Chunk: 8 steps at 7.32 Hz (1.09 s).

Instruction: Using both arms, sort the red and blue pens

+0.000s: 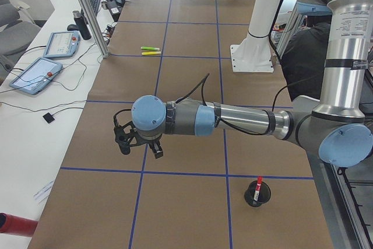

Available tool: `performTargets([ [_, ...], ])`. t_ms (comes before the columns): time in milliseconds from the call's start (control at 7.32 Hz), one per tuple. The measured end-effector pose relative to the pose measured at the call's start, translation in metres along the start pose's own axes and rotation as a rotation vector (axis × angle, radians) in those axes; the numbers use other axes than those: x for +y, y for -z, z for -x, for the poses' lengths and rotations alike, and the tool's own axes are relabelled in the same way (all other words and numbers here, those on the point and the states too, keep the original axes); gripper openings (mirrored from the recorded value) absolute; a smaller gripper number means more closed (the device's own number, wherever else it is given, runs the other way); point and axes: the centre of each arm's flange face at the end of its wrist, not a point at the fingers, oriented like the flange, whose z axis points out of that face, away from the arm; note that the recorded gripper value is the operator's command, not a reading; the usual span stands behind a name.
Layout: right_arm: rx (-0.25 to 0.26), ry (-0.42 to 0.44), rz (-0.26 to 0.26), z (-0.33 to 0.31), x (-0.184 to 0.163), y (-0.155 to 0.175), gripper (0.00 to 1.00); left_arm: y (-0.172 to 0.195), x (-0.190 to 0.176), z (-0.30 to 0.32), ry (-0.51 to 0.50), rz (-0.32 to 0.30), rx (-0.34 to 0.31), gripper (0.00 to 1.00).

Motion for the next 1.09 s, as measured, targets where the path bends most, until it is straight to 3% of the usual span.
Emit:
performTargets([
  [546,-0.152,-0.087,0.026,-0.035,-0.01,-0.043,0.0,-0.001,-0.001,0.001,0.0,0.001,-0.001,1.0],
  [1093,-0.241,-0.135,0.024,-0.054,-0.023,-0.061,0.0,-0.002,0.001,0.005,0.005,0.004,-0.001,1.0],
])
